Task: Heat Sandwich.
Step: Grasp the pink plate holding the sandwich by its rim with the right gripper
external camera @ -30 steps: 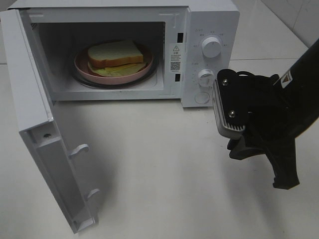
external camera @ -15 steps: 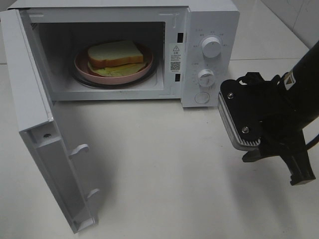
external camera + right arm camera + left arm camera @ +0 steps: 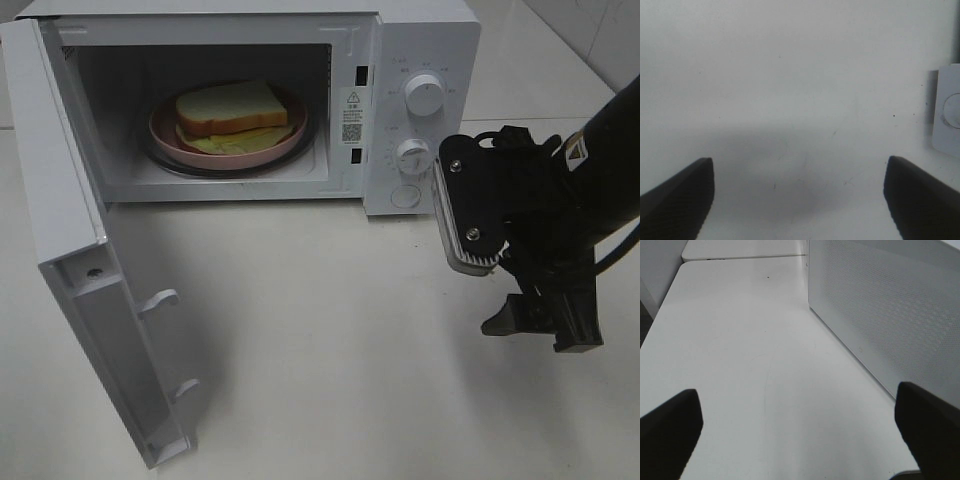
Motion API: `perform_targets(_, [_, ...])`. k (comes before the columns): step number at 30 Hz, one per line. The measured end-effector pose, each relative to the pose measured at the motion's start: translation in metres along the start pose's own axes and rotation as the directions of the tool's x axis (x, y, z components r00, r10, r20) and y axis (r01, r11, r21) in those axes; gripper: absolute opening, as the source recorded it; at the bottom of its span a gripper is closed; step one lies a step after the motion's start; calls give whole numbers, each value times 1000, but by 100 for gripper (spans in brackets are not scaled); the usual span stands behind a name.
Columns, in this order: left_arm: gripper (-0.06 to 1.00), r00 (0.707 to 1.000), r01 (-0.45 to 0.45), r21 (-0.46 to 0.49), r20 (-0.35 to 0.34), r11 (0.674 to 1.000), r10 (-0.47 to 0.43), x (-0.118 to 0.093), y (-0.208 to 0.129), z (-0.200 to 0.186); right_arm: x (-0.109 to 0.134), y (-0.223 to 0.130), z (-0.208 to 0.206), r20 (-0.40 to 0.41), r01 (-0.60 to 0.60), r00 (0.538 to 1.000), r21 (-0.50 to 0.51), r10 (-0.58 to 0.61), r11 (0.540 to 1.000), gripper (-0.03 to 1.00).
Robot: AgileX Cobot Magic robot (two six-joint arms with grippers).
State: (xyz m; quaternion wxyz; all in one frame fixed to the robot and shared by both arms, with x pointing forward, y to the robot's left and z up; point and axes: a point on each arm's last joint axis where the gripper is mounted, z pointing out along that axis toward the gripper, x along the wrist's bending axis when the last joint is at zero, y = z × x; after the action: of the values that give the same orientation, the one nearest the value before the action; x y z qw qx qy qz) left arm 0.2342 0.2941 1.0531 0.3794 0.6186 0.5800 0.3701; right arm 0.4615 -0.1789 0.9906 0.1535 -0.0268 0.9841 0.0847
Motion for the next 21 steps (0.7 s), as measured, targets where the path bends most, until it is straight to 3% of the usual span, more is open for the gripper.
perform_targets(13, [99,1000,0,0,0,1000,0,0,0,0,-28,10,-12,90,56,994,8,-57,998,87])
perform_targets(21, [99,1000,0,0,0,1000,0,0,0,0,-45,41,-3,104,165,981,12,-165,986,85])
